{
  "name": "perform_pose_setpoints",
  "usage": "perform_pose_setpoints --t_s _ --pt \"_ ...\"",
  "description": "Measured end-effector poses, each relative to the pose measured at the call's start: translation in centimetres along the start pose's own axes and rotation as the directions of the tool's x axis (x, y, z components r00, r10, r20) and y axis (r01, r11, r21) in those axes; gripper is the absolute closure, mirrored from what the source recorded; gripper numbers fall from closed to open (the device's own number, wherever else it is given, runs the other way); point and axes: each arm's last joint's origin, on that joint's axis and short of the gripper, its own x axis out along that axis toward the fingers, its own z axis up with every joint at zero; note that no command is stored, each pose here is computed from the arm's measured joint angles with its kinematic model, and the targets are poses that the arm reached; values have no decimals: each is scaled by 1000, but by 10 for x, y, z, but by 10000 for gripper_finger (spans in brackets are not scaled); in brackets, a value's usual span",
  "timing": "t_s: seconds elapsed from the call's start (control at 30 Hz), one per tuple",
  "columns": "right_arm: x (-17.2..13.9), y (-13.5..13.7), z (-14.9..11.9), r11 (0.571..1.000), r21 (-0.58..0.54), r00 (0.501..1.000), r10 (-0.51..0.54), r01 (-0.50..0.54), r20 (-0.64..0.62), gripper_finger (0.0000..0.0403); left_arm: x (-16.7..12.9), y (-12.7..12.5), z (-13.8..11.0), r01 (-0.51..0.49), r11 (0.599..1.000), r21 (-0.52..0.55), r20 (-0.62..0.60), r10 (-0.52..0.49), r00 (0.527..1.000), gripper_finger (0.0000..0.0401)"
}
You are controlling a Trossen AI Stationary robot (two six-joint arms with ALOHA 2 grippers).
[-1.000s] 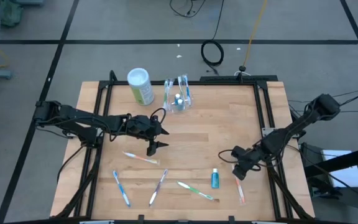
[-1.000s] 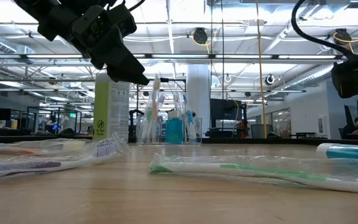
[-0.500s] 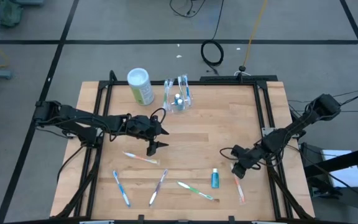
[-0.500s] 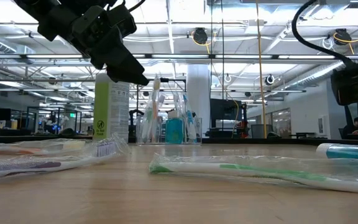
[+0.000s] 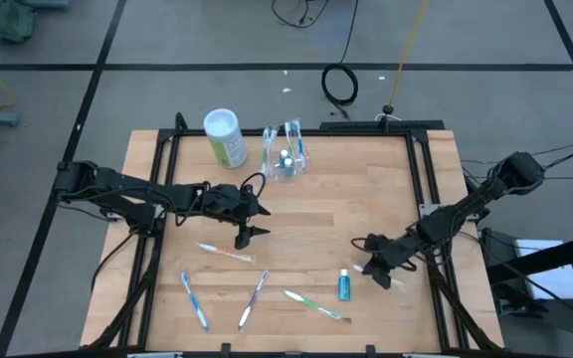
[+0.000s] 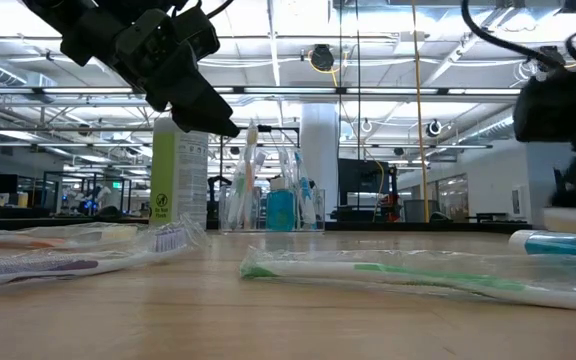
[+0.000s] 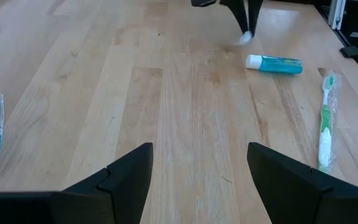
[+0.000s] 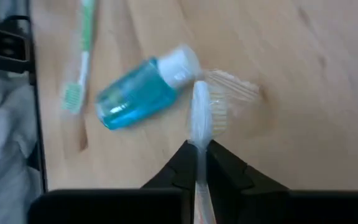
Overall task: Pick & Place toothbrushing station
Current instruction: Put the right orange toothbrush into the transparent organizer
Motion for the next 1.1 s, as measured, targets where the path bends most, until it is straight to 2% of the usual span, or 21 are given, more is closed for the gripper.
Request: perform_pose_setpoints --t_s 0.07,0.17,0.23,0.3,0.37,0.43,0.5,0.57,0.6,0.67,0.73,0.83,0.93,1.1 --pt "0 1 8 997 -70 998 30 -26 57 387 0 0 0 0 1000 0 0 0 1000 134" --pt "-3 2 28 980 -197 975 70 -27 213 376 0 0 0 0 1000 0 0 0 1000 134" --pt "-7 1 45 949 -315 936 103 8 335 371 0 0 0 0 1000 7 0 0 1000 134" --pt "-14 1 65 900 -427 866 140 91 479 371 0 0 0 0 1000 15 0 0 1000 134" --pt "-26 -1 86 859 -461 746 153 224 648 376 0 0 0 0 1000 15 0 0 1000 134" --pt "-41 -5 105 837 -415 587 144 358 797 383 0 0 0 0 1000 14 0 0 1000 135" --pt "-58 -10 120 806 -355 430 141 473 892 387 0 0 0 0 1000 19 0 0 1000 134" --pt "-74 -16 132 774 -302 294 156 556 943 388 0 0 0 0 1000 25 0 0 1000 134" --pt "-81 -19 137 760 -289 237 181 582 954 388 0 0 0 0 1000 26 0 0 1000 134" --pt "-90 -27 145 739 -298 174 243 605 954 384 0 0 0 0 1000 27 0 0 1000 134" --pt "-95 -33 154 731 -334 155 303 596 940 381 0 0 0 0 1000 27 1 0 1000 134" --pt "-94 -40 175 726 -372 171 338 578 925 380 0 0 0 -4 1000 29 1 4 1000 134" --pt "-85 -47 203 729 -347 180 300 590 937 384 0 0 0 -16 999 37 3 16 1000 134" --pt "-73 -67 246 731 -288 168 235 618 957 384 0 1 0 -34 999 37 0 34 999 134"
